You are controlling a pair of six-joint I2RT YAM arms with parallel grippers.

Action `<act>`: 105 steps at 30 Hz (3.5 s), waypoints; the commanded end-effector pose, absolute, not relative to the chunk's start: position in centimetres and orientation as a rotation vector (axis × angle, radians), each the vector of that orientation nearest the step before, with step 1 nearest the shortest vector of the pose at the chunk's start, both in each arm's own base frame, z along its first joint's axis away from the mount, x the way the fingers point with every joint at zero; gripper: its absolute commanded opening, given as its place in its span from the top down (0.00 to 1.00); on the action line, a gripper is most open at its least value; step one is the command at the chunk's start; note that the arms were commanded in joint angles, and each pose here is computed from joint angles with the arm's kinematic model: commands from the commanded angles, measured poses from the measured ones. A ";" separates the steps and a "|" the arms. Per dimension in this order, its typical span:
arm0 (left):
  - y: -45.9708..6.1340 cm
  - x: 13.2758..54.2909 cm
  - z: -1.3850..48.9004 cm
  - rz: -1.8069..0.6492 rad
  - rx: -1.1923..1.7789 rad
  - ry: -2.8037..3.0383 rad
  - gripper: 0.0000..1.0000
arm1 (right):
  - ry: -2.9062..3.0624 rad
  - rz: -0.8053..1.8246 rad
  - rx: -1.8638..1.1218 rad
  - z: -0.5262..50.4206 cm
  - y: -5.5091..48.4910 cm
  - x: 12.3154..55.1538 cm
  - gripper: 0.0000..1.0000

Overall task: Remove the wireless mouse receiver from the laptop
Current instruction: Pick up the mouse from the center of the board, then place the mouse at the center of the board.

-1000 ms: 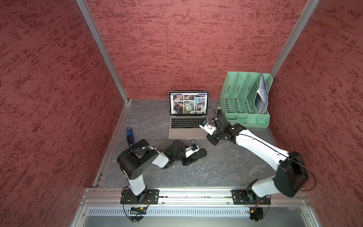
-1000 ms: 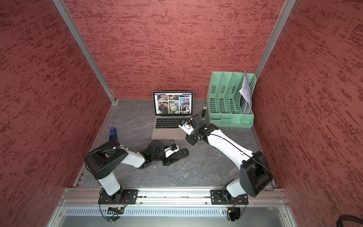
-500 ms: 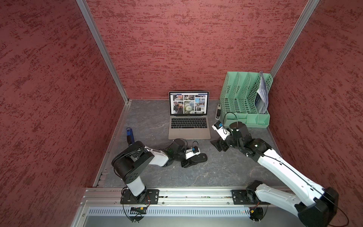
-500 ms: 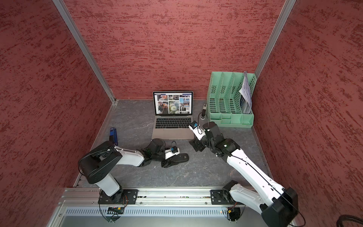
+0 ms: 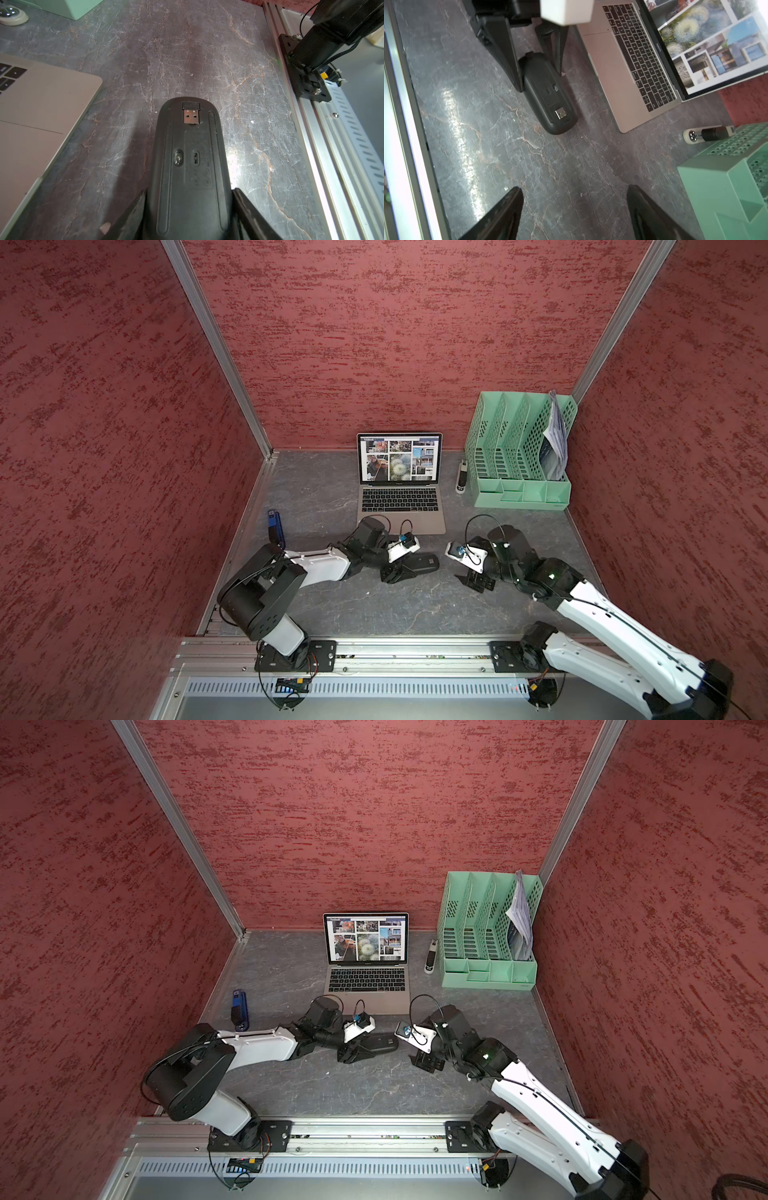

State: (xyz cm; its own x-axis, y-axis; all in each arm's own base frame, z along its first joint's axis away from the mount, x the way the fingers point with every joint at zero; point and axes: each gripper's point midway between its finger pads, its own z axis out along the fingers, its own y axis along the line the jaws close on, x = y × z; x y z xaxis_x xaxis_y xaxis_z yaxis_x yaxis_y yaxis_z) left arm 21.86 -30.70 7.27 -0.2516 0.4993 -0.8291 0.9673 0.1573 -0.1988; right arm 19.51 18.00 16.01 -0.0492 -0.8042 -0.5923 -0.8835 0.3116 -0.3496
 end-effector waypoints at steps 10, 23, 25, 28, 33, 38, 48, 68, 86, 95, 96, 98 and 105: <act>-31.6 20.8 9.8 -1.335 1.328 1.846 0.39 | 1.279 -0.152 -1.814 15.8 21.4 20.9 0.18; -31.9 20.7 10.6 -1.441 1.287 1.827 0.40 | 1.200 -0.061 -1.893 13.5 25.4 19.2 0.19; -32.0 20.7 10.9 -1.457 1.281 1.823 0.40 | 1.199 -0.080 -1.882 13.4 25.5 19.5 0.20; -32.0 20.6 11.0 -1.473 1.275 1.823 0.40 | 1.195 -0.100 -1.873 13.2 25.7 19.8 0.25; -32.1 20.6 11.3 -1.497 1.268 1.817 0.40 | 1.191 -0.130 -1.880 12.8 25.9 20.0 0.28; -32.1 20.4 11.5 -1.514 1.263 1.822 0.40 | 1.201 -0.160 -1.873 12.5 26.1 20.5 0.32; -31.9 20.0 11.8 -1.528 1.267 1.824 0.40 | 1.214 -0.215 -1.878 12.3 25.7 20.9 0.48; -31.8 19.8 12.6 -1.528 1.274 1.809 0.29 | 1.237 -0.203 -1.911 11.7 25.7 20.6 0.94; -27.1 25.6 14.6 -1.086 1.104 1.756 0.00 | 1.463 -0.062 -1.811 11.6 24.9 19.5 1.00; -22.2 31.0 18.5 -0.601 0.862 1.644 0.00 | 1.876 0.236 -1.331 14.4 23.3 20.6 1.00; -22.0 31.0 18.7 -0.589 0.857 1.644 0.00 | 1.918 0.278 -1.269 14.8 23.1 20.8 1.00; -21.8 31.1 19.1 -0.583 0.837 1.654 0.00 | 1.984 0.363 -1.130 15.6 22.9 21.5 1.00; -20.4 30.3 21.3 -0.568 0.735 1.634 0.00 | 2.102 0.780 -0.492 18.9 21.4 25.6 1.00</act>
State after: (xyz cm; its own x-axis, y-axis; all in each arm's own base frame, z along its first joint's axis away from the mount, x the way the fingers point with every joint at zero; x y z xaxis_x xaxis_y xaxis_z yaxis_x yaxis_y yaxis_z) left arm 30.29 -21.48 20.53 -0.1073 0.1890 -0.9761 0.7721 0.6343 0.0380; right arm 24.48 20.51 15.85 -0.4697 -0.3726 -0.8003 -0.6851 0.7256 0.0643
